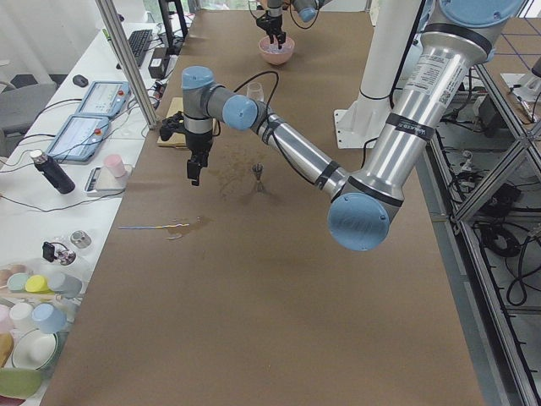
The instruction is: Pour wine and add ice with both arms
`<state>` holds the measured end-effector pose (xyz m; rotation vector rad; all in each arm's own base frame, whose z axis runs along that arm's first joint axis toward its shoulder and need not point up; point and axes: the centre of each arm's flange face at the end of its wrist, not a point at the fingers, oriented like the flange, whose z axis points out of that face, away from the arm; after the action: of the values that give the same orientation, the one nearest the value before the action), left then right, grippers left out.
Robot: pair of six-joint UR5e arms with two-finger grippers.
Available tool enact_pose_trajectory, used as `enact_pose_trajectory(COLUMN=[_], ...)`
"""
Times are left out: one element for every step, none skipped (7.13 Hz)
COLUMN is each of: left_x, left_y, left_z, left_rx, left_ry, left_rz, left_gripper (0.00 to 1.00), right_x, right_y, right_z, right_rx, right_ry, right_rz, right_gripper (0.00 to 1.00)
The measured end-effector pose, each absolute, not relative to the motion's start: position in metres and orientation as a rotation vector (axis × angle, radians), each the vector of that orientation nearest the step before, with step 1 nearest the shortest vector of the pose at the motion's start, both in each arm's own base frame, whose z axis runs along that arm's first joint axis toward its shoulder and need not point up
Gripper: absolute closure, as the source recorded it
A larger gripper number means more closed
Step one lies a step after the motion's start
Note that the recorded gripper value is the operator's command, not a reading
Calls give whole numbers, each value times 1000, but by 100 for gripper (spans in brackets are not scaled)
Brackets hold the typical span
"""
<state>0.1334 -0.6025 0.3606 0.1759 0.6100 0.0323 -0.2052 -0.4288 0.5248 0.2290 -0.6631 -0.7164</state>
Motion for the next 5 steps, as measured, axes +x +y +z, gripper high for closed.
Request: enact_pose_trajectory(left_x=[133,133,133,134,134], left_y=[-602,-603,-603,-603,-603], left_z=[361,361,361,362,363], left_rx=[176,176,177,175,174], left_ry=[610,610,610,609,609], left_rz=[32,32,33,34,35], left_gripper=[1,1,1,1,1], right_x=[-207,-208,-208,-208,-208], right_y=[-429,-429,-429,-429,-429], right_z=[526,527,528,529,530], right_rx=[225,222,219,217,215], right_ry=[-660,-658,-656,-655,-654], right_rz=[-718,-719,-719,-720,-720], right_gripper=[43,54,64,67,72])
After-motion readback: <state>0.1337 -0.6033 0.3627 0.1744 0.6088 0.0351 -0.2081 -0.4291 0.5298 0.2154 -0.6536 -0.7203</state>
